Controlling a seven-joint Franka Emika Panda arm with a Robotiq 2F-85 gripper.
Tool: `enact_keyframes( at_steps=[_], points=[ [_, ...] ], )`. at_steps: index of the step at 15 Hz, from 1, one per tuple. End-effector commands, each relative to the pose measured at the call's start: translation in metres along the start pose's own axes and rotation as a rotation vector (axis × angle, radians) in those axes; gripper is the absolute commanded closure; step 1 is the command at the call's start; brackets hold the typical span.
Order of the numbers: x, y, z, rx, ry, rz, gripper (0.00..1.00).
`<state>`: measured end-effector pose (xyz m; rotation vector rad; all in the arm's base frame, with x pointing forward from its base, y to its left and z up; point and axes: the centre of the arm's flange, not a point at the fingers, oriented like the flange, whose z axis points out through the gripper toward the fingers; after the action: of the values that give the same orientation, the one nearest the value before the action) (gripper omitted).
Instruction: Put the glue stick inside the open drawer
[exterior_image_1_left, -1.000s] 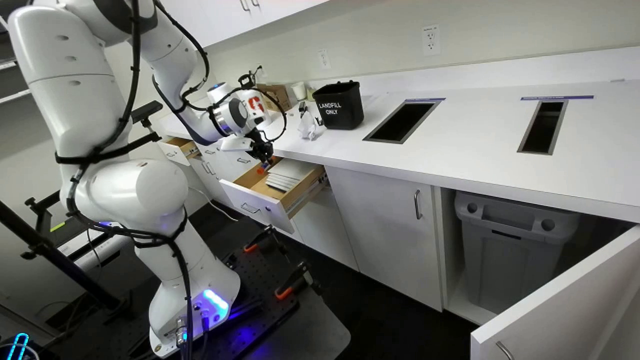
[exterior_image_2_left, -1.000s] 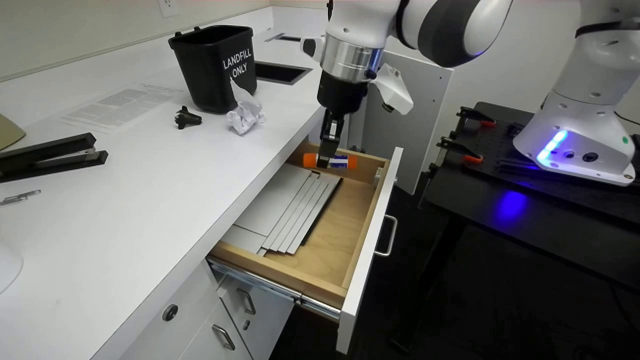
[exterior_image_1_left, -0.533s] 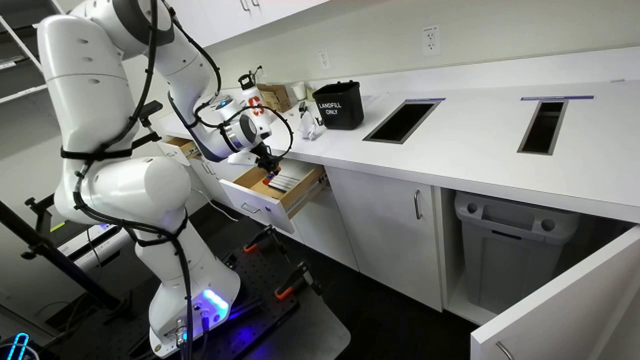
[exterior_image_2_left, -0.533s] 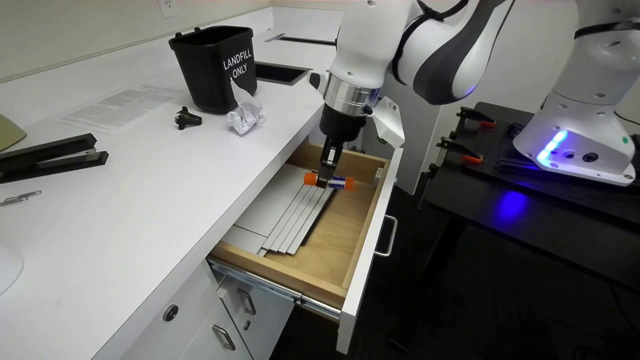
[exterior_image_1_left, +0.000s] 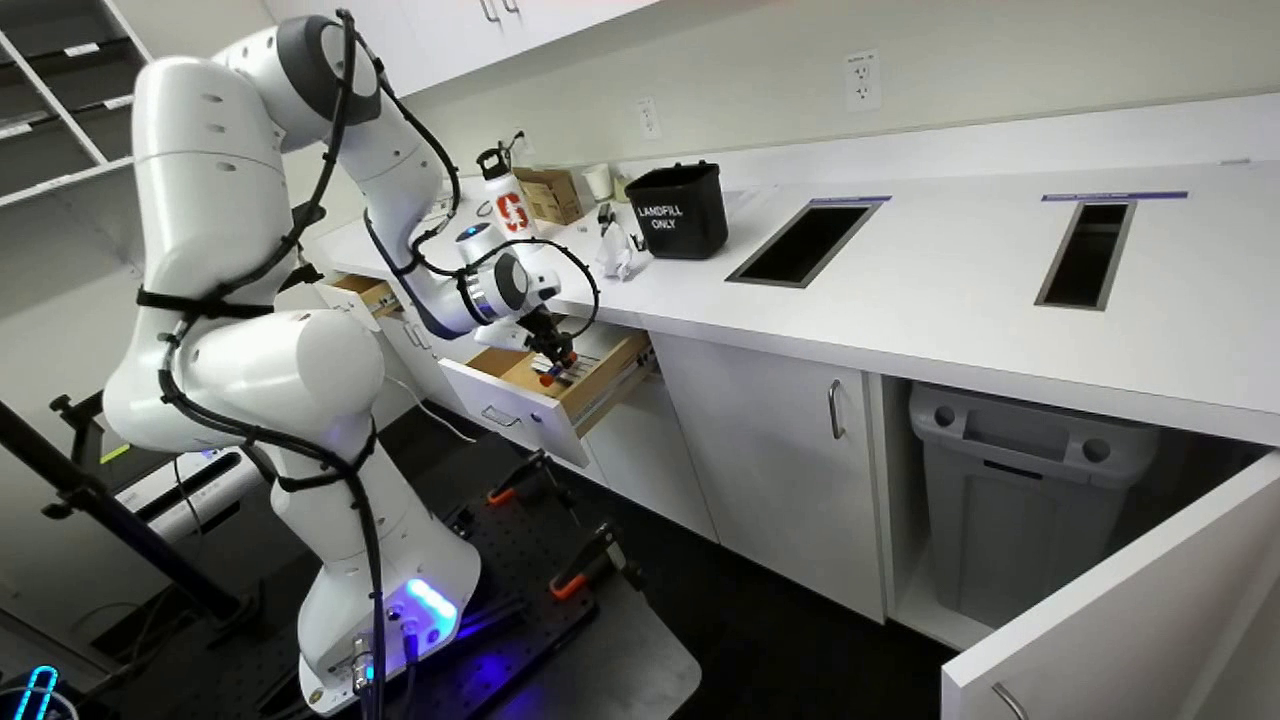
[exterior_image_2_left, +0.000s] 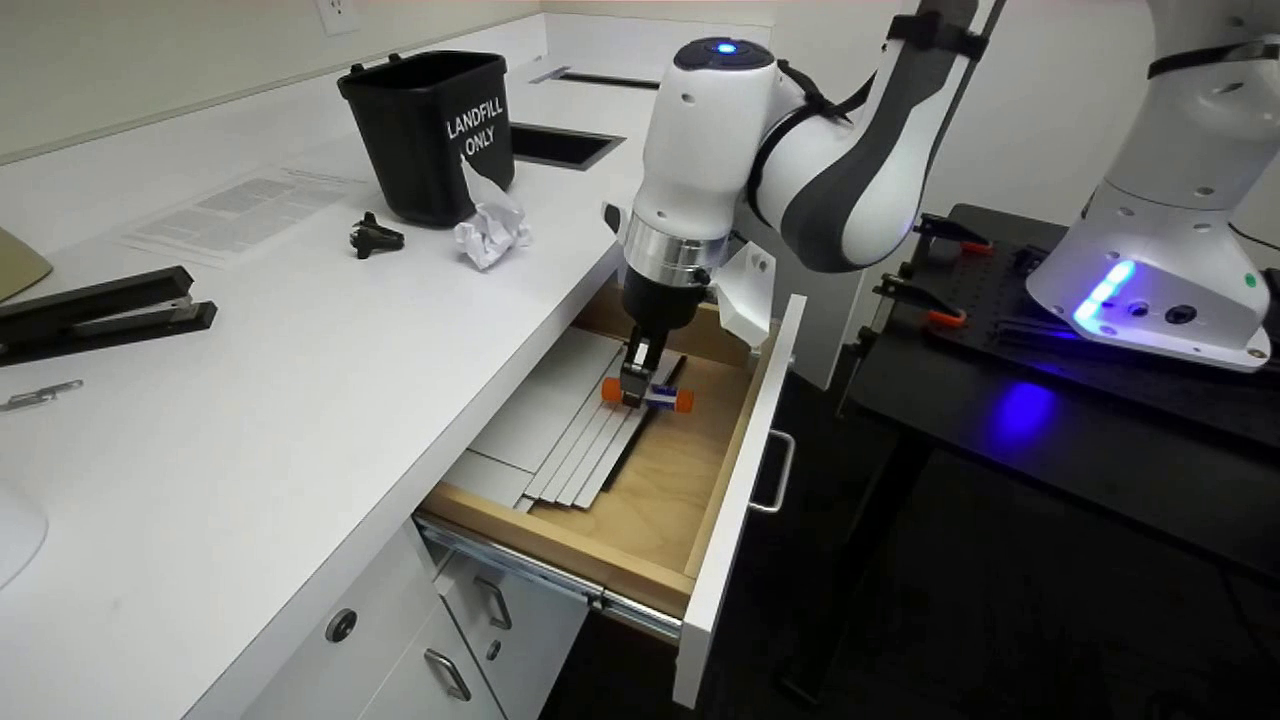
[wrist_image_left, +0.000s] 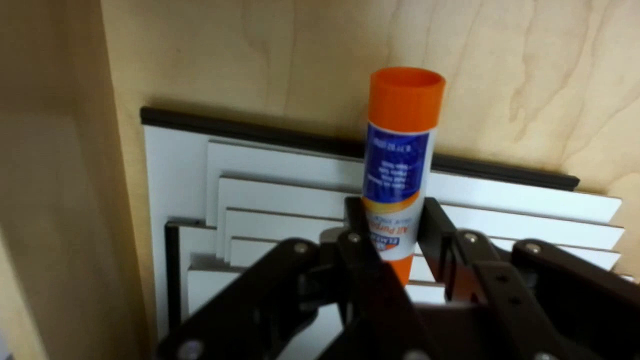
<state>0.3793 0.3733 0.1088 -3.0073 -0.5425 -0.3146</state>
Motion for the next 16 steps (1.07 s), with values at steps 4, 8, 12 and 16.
enact_keyframes(
  at_steps=[4, 8, 12, 16],
  points=[
    [0.006, -0.011, 0.012, 0.002, 0.016, 0.027, 0.42],
    [-0.018, -0.024, -0.027, -0.030, 0.027, -0.006, 0.13],
    [-0.037, -0.032, -0.079, -0.068, 0.061, -0.065, 0.00],
    [-0.052, -0.036, -0.128, -0.031, 0.059, -0.121, 0.00]
  ],
)
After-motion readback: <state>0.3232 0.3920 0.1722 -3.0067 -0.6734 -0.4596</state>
